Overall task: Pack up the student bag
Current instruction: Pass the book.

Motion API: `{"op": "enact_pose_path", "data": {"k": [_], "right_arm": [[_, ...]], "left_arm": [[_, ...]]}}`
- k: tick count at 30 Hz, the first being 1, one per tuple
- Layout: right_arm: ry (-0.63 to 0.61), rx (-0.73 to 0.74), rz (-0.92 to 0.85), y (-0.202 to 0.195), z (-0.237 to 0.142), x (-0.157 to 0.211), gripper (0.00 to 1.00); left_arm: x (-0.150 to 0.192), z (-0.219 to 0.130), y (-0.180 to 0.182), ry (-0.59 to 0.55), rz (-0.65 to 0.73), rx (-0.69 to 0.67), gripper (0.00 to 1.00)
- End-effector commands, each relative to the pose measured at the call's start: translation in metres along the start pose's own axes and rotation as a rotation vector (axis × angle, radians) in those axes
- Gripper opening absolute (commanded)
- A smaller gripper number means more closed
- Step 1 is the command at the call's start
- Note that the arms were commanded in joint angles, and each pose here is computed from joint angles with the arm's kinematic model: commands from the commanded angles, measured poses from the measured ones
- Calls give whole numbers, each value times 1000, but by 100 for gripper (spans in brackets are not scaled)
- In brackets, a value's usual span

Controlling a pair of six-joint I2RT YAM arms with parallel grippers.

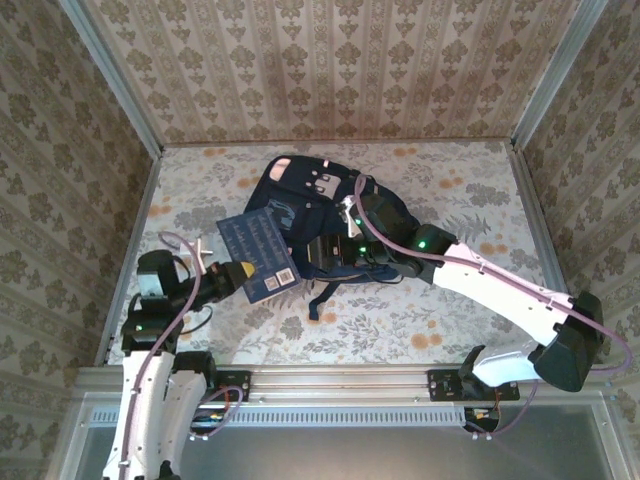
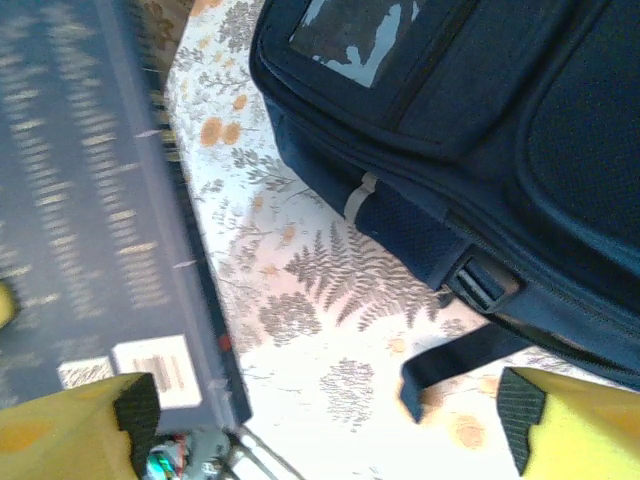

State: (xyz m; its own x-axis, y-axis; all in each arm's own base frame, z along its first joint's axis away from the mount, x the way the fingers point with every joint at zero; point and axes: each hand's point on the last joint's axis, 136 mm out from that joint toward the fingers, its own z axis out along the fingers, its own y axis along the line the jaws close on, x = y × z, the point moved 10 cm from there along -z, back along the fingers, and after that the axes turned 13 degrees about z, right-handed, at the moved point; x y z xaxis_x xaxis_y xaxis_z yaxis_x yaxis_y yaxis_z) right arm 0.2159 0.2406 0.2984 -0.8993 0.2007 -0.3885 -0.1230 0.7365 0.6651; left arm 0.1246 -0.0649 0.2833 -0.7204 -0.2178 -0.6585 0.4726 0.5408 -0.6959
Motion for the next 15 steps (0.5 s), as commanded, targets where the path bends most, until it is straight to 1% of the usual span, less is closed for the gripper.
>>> {"op": "enact_pose_path", "data": {"k": [1,3,6,8,10,15], "right_arm": [[31,-182,129,7,6,-1,94],[63,-310,164,17,11,-1,97],[99,-469,175,31,15,0,97],[89,-526,174,38,14,2,97],[64,-573,164,43,11,3,97],[33,-664,140,51,3,6,95]], "left_arm": [[-18,-10,-35,-46,178,141,0],[-23,-11,-42,-59,195,179,0],[-28,-8,-50,-72,199,256,0],[-30,-8,-54,-73,205,282,0],[-30,-8,-56,-67,211,274,0],[-22,2,-51,-49,195,289,0]]}}
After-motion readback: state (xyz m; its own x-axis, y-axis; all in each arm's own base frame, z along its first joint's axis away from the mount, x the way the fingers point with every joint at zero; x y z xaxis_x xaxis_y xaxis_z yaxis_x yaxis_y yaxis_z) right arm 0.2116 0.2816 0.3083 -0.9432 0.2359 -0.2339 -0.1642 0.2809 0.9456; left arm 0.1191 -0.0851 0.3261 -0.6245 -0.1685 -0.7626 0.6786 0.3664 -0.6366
